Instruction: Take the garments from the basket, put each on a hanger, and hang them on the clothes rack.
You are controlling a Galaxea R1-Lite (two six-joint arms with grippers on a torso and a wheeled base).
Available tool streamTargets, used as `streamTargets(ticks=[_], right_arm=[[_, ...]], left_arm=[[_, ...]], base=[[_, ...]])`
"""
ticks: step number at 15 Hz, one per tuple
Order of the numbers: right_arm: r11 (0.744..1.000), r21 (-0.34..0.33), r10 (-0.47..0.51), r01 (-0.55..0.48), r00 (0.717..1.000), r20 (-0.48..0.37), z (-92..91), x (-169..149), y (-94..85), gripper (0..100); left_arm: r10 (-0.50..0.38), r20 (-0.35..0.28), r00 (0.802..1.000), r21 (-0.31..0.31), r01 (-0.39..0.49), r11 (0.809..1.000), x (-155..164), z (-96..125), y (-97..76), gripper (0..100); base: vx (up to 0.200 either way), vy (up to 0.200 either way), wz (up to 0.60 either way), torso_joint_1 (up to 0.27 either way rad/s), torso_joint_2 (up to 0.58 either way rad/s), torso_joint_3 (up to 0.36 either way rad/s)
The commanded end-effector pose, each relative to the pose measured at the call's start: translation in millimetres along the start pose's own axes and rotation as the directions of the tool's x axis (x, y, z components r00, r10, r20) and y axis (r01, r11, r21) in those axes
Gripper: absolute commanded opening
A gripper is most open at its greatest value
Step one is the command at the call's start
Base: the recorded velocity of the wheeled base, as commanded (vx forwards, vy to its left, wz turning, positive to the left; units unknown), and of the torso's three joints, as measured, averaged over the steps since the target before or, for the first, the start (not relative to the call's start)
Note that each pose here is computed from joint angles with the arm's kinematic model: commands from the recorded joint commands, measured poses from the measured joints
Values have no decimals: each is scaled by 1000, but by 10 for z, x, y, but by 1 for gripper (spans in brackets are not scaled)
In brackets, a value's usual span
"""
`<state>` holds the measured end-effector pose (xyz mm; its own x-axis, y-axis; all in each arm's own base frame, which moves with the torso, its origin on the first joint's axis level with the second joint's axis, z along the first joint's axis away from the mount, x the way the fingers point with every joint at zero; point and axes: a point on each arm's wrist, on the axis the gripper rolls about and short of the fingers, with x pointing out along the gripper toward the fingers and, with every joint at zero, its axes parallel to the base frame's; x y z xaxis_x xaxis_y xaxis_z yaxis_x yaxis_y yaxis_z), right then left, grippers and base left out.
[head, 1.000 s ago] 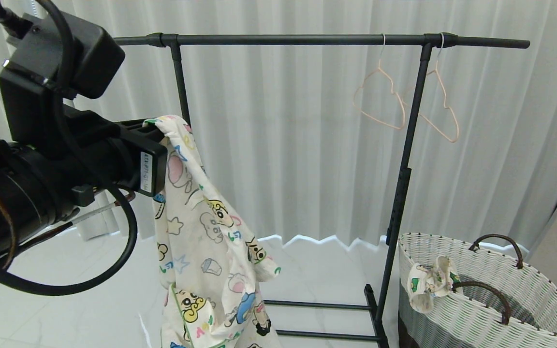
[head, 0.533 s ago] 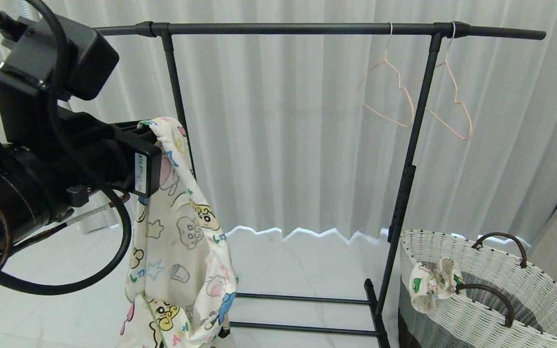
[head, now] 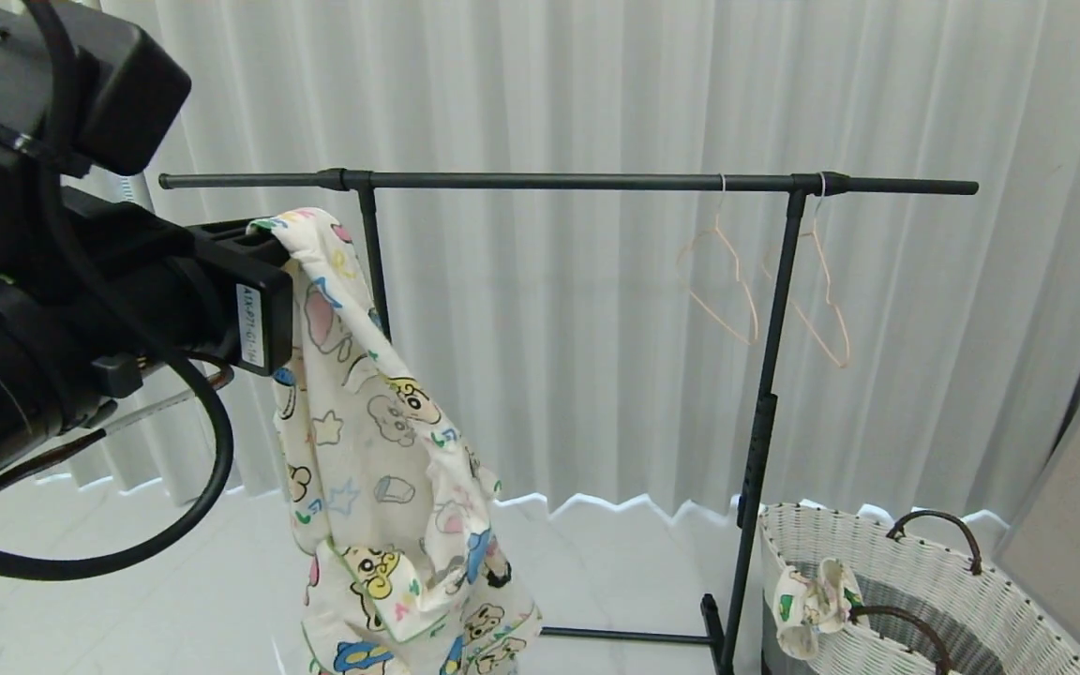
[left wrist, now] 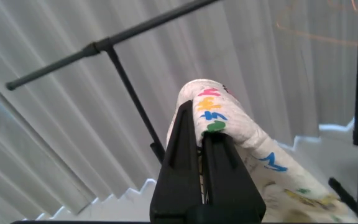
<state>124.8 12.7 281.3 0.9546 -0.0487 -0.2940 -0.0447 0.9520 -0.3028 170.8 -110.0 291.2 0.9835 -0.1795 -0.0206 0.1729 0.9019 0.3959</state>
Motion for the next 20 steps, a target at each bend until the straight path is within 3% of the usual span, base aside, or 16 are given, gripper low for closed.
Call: streamTargets(ticks=[1,16,20], right_arm=[[1000,-2,3,-3,1000,-7,-3,22,6,100],[1000,-8,12,-12,999,-38,-81,62,35,100],[1000,-11,16,-17,998,-56,-127,79,51,100]], left_arm=[[-3,-5,1000,3,3,1000,9,-8,-9,0],[-2,-1,1000,10,2,1000,-4,-1,-3,0],[-7,-3,1000,30,7,1000,-2,-9,-15,0]], base=[[0,0,0,393,-486,-237],[0,0,0,269,-491,-253],[200,0,0,39,-84,-40]])
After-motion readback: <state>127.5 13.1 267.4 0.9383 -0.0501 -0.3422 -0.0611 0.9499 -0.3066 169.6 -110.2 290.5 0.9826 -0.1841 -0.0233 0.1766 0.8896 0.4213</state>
